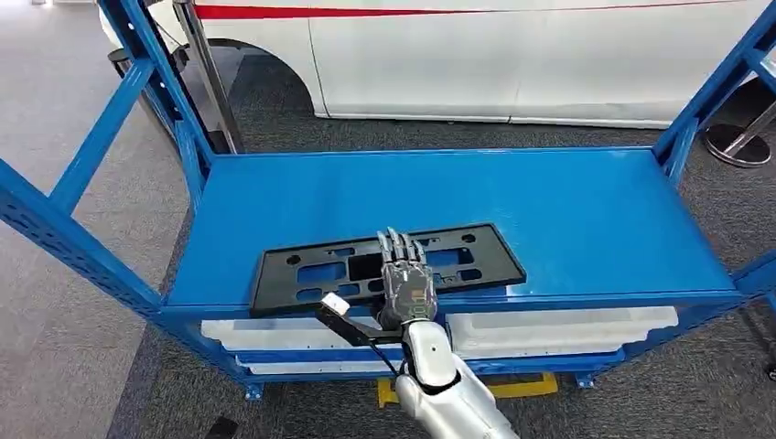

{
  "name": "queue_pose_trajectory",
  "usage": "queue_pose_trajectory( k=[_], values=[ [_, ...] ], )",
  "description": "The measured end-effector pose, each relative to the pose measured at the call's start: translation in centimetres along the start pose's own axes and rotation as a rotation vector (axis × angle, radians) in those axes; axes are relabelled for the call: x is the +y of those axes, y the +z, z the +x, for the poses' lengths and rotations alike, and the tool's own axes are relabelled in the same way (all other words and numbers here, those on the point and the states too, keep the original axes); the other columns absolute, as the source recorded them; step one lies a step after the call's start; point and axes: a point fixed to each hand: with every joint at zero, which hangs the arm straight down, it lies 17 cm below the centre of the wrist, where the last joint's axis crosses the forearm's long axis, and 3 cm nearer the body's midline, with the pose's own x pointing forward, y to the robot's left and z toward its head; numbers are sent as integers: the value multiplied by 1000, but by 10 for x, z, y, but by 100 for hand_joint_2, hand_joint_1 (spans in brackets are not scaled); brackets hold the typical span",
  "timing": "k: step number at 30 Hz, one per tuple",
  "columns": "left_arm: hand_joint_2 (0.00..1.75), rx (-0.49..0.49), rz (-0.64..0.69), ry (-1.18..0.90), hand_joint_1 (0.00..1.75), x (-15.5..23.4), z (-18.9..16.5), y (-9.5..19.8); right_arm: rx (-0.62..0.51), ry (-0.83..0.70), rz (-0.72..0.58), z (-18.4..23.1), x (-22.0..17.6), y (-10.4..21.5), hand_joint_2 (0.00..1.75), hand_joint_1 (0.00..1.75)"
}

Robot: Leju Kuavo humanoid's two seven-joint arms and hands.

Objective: Take the parts from the cabinet and place them on the table.

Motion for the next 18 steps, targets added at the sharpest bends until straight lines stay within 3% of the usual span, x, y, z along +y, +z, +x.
queue_pose_trajectory(
  k=[2, 3, 18],
  values=[
    [0, 0, -3, -10, 0, 0, 1, -1, 5, 43, 15, -6, 4, 0, 175, 0],
    [0, -1, -4, -13, 0, 0, 2, -1, 13, 67, 20, -11, 5, 0, 175, 175],
    [0, -7, -19, -44, 0, -2, 10, -4, 65, 143, 103, -49, 32, 11, 175, 175]
  ],
)
